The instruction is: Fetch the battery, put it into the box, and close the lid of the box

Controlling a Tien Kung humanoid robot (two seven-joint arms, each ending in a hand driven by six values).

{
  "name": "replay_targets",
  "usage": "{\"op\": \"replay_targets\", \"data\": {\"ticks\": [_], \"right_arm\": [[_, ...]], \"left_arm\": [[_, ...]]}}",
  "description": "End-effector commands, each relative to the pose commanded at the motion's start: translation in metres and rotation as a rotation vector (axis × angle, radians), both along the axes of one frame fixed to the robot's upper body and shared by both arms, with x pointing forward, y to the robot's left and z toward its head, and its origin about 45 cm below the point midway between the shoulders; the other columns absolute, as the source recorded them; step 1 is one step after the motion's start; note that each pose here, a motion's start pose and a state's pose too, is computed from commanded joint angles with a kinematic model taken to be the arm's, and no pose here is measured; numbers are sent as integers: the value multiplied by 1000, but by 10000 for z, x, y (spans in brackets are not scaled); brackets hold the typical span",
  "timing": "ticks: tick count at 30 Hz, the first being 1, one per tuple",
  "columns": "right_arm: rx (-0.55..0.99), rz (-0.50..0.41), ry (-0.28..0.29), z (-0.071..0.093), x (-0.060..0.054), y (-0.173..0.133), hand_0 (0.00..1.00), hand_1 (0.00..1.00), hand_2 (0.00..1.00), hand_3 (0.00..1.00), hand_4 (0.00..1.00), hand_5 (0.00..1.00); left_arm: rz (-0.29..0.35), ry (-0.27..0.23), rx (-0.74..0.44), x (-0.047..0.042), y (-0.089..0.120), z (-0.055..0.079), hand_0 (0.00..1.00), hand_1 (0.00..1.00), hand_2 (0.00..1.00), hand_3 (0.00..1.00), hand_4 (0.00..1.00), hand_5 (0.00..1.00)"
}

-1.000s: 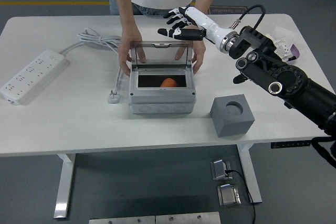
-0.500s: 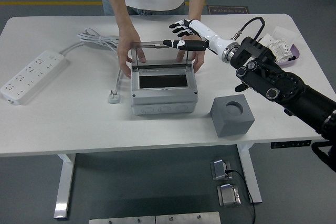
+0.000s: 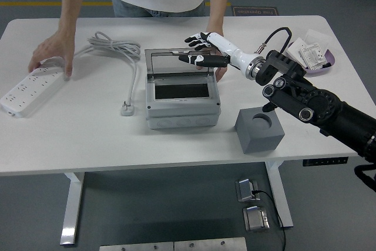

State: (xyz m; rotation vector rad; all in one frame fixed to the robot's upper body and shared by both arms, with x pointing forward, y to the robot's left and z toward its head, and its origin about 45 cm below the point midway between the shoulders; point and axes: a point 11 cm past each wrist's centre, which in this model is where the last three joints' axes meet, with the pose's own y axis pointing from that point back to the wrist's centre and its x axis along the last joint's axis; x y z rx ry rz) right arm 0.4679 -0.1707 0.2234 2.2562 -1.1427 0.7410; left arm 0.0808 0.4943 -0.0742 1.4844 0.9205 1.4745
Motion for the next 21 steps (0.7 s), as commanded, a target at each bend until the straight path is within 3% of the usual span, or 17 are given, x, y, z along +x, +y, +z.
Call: {"op": "replay_targets", "data": {"ticks": [16, 21], "right_arm": [[-37, 133, 11, 16, -417, 132, 906, 777, 826, 823, 991, 722], [-51, 151, 8, 21, -478, 147, 903, 773, 827, 824, 993, 725]], "left_arm": [[30, 5, 5, -129, 48, -1, 625, 678, 609, 607, 633, 136], [36, 9, 6, -156, 54, -3, 625, 678, 608, 607, 634, 139]]}}
